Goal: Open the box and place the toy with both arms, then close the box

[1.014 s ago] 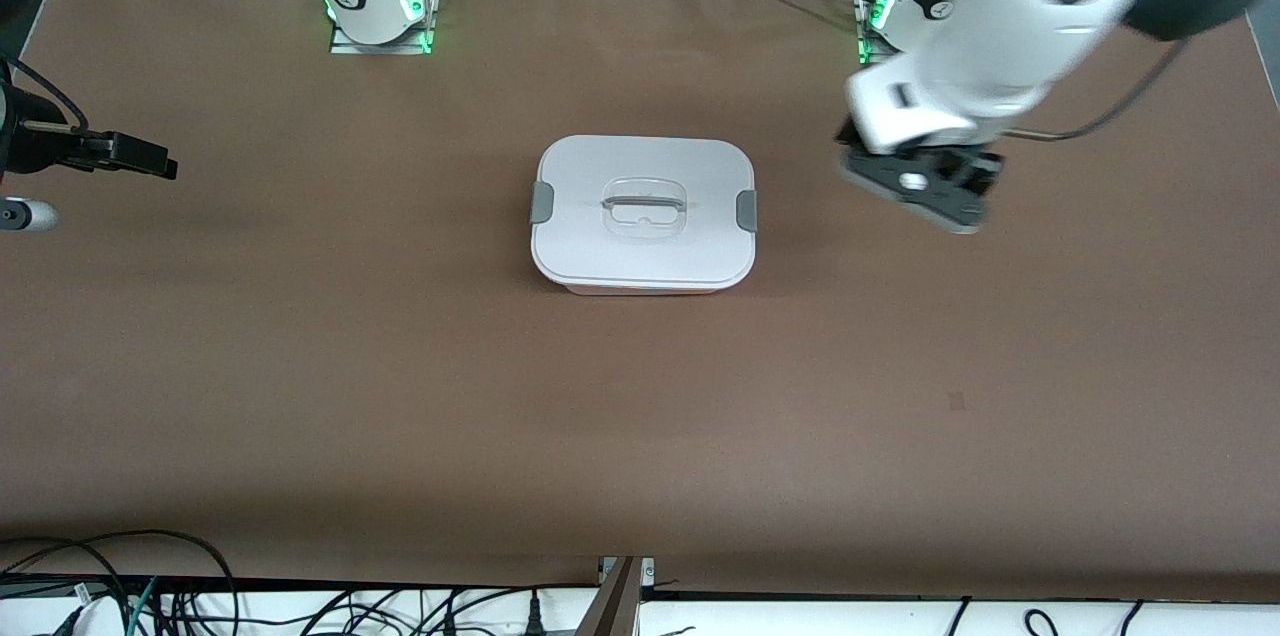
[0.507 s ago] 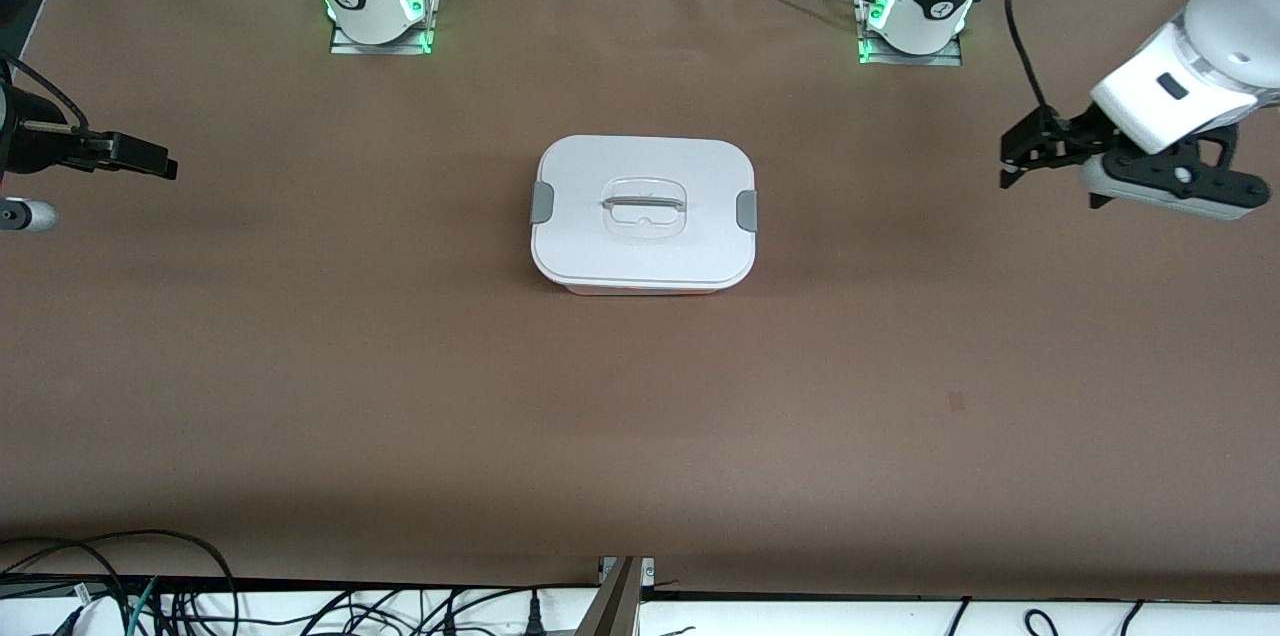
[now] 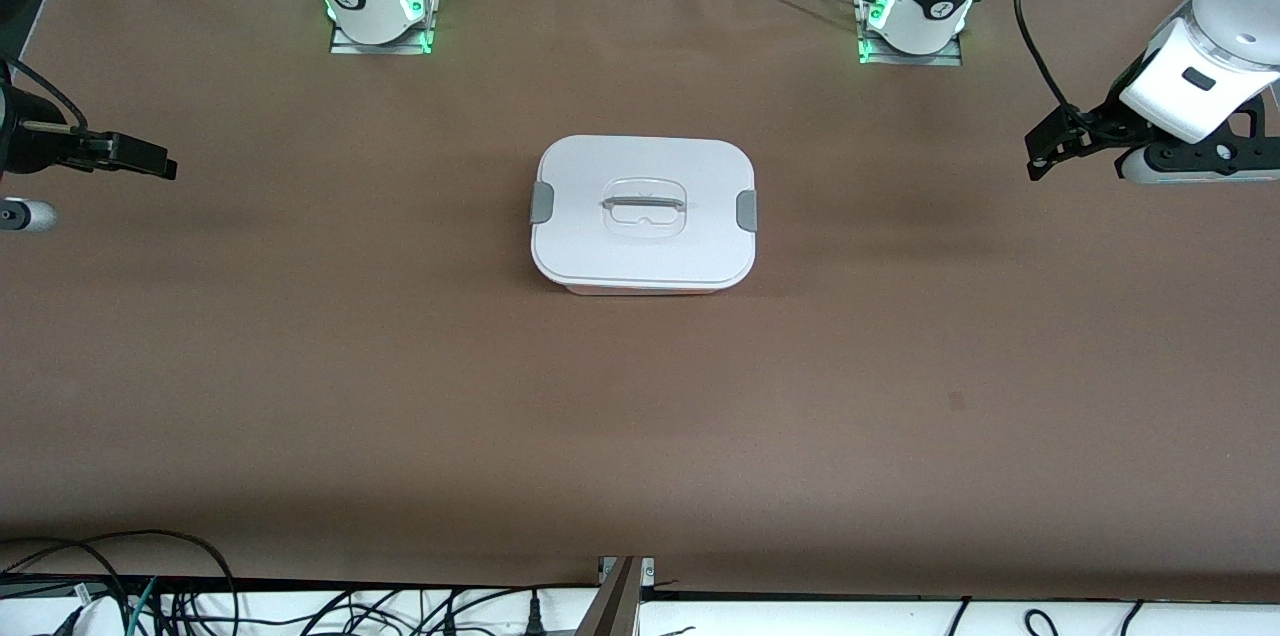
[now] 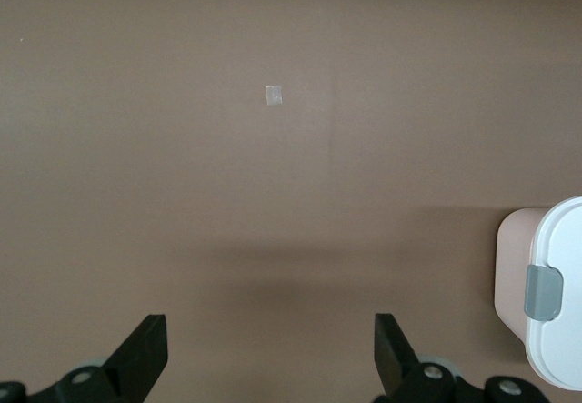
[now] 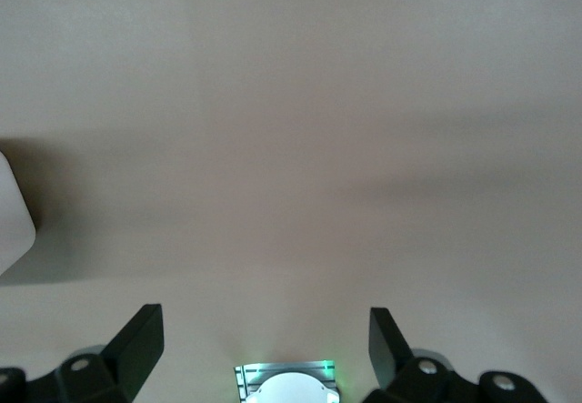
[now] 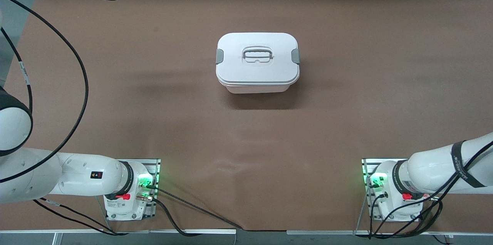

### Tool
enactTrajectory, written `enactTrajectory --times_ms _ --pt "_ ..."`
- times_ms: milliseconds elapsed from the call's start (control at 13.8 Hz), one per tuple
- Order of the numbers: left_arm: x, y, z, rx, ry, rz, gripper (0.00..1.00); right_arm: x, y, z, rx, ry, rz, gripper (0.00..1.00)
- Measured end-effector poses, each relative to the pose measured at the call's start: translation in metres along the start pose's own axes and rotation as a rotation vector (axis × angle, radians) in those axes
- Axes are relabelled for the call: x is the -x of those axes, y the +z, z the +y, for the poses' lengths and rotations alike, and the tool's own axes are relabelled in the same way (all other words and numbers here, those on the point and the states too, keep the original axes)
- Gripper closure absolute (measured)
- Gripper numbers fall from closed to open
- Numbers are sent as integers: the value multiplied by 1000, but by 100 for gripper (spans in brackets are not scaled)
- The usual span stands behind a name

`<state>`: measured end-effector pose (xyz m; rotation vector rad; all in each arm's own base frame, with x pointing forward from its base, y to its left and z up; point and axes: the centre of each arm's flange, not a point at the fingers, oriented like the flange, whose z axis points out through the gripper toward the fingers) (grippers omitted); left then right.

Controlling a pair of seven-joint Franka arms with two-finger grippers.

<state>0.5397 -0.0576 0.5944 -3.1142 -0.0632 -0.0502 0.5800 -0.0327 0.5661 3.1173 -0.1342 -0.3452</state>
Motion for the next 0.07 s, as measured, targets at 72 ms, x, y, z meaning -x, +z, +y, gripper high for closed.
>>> enactTrajectory --times_ms 72 --pt "0 0 0 0 0 -1 0 0 0 0 0 0 0 0"
